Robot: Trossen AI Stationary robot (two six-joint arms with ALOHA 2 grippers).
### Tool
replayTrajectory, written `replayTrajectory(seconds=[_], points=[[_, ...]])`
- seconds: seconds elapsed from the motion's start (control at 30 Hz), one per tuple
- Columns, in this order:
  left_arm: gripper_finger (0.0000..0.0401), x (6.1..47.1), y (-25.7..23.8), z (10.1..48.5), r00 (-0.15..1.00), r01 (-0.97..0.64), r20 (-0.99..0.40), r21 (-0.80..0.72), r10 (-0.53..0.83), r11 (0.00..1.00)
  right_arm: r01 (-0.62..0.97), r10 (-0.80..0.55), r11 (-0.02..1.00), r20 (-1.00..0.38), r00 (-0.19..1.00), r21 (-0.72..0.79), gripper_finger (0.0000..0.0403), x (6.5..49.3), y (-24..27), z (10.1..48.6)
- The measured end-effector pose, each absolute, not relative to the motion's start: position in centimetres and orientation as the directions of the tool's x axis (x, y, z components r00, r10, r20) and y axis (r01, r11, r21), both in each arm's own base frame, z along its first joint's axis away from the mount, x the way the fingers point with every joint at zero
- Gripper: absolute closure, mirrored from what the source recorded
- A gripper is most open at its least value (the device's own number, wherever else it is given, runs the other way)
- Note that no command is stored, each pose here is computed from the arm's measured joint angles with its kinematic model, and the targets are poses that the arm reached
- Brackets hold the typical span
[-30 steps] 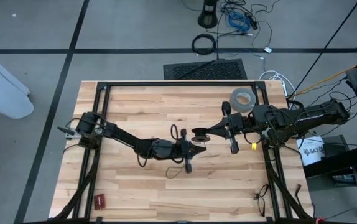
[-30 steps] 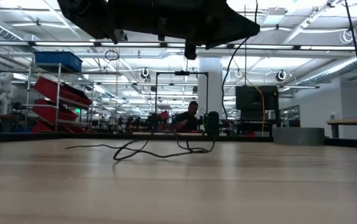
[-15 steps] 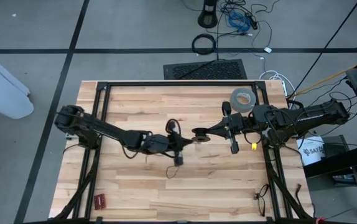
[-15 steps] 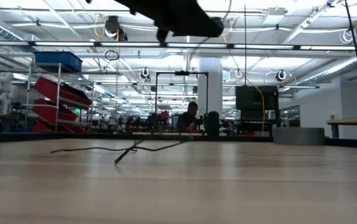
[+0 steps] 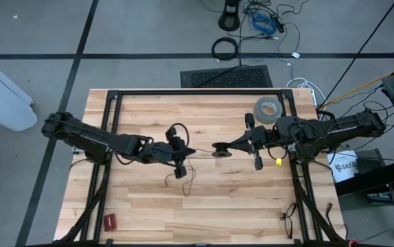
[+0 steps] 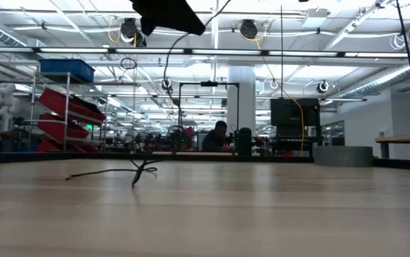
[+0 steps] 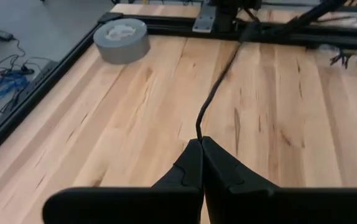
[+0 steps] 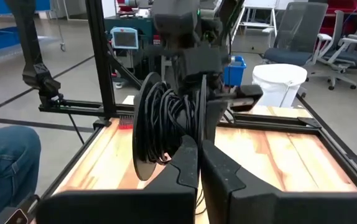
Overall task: Coil cords
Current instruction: Coil the black wire onto the spool
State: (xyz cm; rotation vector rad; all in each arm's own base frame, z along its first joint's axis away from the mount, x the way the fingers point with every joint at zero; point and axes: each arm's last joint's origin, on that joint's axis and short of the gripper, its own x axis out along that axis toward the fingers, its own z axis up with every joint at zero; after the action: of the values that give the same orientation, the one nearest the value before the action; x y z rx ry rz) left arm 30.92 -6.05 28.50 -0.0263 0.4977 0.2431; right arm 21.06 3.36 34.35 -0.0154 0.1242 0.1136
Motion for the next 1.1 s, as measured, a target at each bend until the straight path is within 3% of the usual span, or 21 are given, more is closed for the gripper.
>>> replayTrajectory(seconds=[0.53,0.83,1.1], points=[[0.04,27.6,-5.2,32.7,0.91,-0.229,-0.377,-0.105,0.174,0.968,-0.103,0.092,0.994,-0.197,0.976,-0.046,0.0403,21.7,3.1,33.4],[0.04,28.0,-5.1,34.6,0.934,-0.24,-0.317,-0.214,0.165,0.947,0.034,-0.07,0.992,-0.305,0.95,-0.121,0.0403,24.6,1.8,30.8],[0.04,29.3,-4.9,34.8,0.952,-0.239,-0.249,-0.248,0.176,0.939,0.085,-0.121,0.986,-0.262,0.957,-0.144,0.0403,27.2,1.3,29.6]])
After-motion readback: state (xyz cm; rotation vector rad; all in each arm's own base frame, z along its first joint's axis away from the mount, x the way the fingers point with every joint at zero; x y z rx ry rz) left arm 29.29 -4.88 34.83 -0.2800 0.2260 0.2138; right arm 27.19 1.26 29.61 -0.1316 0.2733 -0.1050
